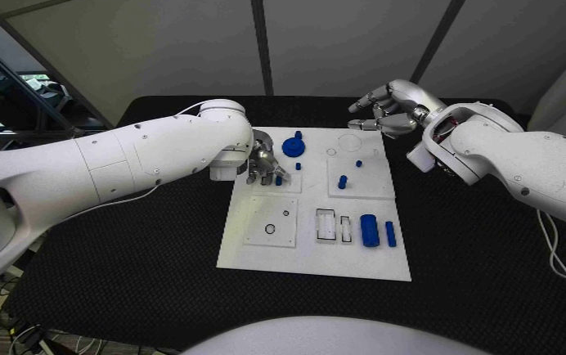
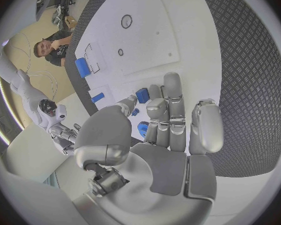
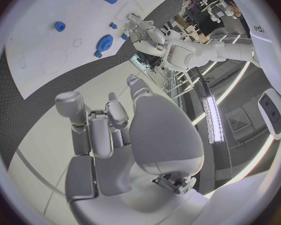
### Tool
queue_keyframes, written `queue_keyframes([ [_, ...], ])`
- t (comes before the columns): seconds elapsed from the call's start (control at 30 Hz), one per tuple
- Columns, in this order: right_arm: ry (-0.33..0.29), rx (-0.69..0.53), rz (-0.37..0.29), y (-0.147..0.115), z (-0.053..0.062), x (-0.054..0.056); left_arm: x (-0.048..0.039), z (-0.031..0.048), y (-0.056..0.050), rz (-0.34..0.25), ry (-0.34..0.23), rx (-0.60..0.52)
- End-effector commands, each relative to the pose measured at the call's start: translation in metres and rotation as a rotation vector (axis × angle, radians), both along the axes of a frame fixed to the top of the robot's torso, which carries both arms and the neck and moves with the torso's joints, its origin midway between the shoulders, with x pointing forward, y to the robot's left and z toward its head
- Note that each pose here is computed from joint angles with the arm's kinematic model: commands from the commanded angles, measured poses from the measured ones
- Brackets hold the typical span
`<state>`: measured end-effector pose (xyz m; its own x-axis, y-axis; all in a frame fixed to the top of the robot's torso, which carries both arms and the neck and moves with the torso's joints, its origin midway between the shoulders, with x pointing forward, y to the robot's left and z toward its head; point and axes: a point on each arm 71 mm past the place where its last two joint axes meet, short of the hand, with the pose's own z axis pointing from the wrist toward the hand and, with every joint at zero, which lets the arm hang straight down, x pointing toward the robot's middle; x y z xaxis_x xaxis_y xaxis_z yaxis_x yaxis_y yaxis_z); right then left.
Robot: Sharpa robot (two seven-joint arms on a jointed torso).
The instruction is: Assemble the parts on the task board
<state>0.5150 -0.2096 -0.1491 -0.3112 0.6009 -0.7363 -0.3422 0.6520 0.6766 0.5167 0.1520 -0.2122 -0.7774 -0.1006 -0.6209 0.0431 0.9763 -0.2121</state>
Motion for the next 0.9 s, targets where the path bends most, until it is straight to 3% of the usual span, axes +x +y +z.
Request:
queue_keyframes([
  [0.03, -0.009, 0.003, 0.001, -0.002, 0.001, 0.000, 0.0020, 0.0097, 0.000, -0.003, -0.028, 0.004],
  [0.33, -0.009, -0.001, -0.009, -0.006, 0.001, 0.002, 0.0082, 0.0452, 0.003, 0.007, -0.088, -0.061],
  [0.5, -0.009, -0.004, -0.021, -0.011, 0.000, 0.003, 0.0183, 0.0689, 0.015, 0.017, -0.110, -0.061],
  [0.57, -0.009, -0.005, -0.023, -0.011, 0.000, 0.004, 0.0235, 0.0740, 0.020, 0.029, -0.124, -0.055],
  [0.73, -0.009, -0.005, -0.021, -0.010, 0.000, 0.004, 0.0389, 0.0771, 0.029, 0.060, -0.146, -0.018],
  [0.9, -0.008, -0.005, -0.018, -0.009, -0.001, 0.004, 0.0496, 0.0693, 0.033, 0.081, -0.151, 0.033],
])
